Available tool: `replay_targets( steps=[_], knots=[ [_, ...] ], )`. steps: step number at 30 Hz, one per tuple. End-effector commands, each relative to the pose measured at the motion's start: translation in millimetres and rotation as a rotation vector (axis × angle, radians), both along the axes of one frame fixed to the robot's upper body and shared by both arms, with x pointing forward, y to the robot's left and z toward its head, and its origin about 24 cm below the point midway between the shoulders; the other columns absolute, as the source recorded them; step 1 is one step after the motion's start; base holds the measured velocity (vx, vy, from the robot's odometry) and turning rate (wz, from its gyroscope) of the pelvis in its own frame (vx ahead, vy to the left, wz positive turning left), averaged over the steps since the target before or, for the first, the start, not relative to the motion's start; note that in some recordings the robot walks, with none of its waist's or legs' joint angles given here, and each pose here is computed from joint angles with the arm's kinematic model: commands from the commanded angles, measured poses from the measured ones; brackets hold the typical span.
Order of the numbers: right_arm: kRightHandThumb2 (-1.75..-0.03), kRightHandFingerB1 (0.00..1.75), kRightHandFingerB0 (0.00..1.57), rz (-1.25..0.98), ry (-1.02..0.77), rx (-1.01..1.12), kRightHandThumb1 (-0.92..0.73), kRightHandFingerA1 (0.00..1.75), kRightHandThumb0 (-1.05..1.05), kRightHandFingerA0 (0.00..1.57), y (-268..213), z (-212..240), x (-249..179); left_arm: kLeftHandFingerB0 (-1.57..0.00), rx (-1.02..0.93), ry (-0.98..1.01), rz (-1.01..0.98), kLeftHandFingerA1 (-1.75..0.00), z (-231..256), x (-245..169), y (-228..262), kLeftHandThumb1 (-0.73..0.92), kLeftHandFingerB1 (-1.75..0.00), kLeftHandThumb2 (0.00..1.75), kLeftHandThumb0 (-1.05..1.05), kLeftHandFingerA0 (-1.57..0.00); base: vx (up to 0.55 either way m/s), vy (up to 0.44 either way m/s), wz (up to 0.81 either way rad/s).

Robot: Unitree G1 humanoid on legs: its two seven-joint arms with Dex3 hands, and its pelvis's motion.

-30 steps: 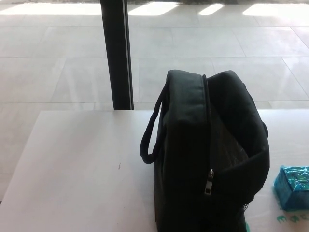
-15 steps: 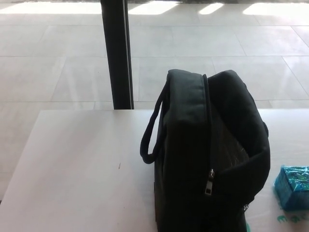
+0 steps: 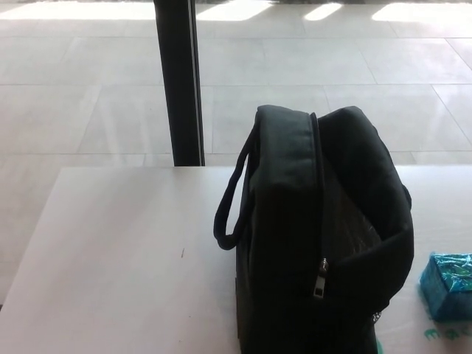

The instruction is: The robot uses its right hand to pick up the cube kept on the middle of the desk and put it inside the bag next to it

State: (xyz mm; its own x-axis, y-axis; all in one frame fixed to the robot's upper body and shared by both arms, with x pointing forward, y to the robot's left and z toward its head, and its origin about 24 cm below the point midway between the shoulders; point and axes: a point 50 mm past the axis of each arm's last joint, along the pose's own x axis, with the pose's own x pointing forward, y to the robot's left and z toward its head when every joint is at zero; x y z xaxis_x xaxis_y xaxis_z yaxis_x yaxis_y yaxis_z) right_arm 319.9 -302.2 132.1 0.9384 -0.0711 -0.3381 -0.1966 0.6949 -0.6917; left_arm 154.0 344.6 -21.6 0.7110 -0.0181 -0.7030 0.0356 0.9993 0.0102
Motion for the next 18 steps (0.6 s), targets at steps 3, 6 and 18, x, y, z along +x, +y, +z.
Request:
replay_targets(
  steps=[3,6,18],
  knots=[
    [-1.09,0.02,0.0,0.017,-0.01,-0.084,-0.69,0.08,-1.05,0.0,8,-12,10,-0.13,-0.013,0.037,-0.015,-0.55,-2,-3,0,0.52,-0.46,0.87,-0.75,-0.16,0.0,0.0,0.0],
    [-1.08,0.05,0.0,0.025,0.02,-0.087,-0.68,0.1,-1.05,0.0,16,-27,6,-0.11,-0.008,0.041,-0.013,-0.55,-2,-3,0,0.54,-0.46,0.89,-0.73,-0.16,0.0,0.0,0.0],
    [-0.99,0.0,0.0,-0.005,0.112,-0.144,-0.64,0.0,-1.02,0.0,36,-64,3,-0.15,-0.02,0.032,-0.005,-0.56,-3,-2,-1,0.53,-0.46,0.87,-0.73,-0.2,0.0,0.0,0.0]
  ],
)
